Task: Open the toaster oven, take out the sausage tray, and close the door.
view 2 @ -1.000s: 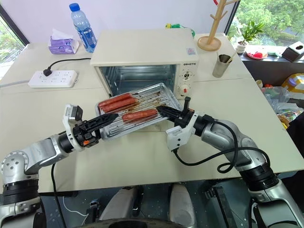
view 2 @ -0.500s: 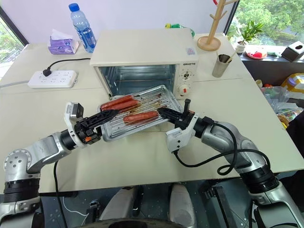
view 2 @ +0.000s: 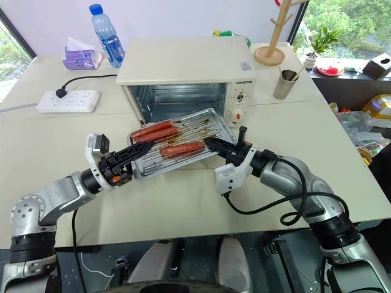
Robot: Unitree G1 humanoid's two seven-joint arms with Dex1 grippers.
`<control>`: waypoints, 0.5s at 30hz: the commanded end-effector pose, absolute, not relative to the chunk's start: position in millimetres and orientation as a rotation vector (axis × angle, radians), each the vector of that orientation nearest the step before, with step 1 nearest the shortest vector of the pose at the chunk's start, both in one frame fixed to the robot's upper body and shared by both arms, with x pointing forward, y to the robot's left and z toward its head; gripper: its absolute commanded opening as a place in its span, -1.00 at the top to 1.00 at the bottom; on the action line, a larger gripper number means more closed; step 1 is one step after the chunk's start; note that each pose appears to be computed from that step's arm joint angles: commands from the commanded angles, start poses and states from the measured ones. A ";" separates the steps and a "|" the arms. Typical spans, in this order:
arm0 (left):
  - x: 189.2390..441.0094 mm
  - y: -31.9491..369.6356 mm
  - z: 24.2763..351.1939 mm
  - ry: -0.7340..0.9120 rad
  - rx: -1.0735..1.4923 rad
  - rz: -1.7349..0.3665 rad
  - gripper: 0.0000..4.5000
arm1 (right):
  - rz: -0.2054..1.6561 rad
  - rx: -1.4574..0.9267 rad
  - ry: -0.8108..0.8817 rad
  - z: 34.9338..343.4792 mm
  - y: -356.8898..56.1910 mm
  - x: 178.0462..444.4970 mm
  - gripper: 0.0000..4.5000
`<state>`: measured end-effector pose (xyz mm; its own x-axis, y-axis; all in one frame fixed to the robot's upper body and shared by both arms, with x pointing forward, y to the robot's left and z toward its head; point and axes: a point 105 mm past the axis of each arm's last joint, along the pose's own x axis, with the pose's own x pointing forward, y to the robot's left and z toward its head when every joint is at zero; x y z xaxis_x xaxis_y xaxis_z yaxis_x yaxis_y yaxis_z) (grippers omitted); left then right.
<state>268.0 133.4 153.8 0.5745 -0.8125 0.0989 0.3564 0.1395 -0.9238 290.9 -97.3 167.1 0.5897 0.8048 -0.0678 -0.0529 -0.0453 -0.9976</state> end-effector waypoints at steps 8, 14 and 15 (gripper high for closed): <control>266.7 135.9 165.4 0.446 -1.133 -0.925 0.31 | 0.724 -1.442 -0.750 186.9 -96.3 286.9 1.00; 266.0 133.0 166.7 0.451 -1.134 -0.952 0.97 | 0.720 -1.446 -0.748 187.1 -96.9 286.8 1.00; 265.7 132.5 166.3 0.455 -1.131 -0.954 0.97 | 0.719 -1.447 -0.747 187.2 -97.1 286.8 1.00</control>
<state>268.2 133.4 153.2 0.5722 -0.8141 0.0986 0.3528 0.1359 -0.9258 290.7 -97.2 168.0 0.5981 0.7990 -0.0625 -0.0403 -0.0479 -0.9980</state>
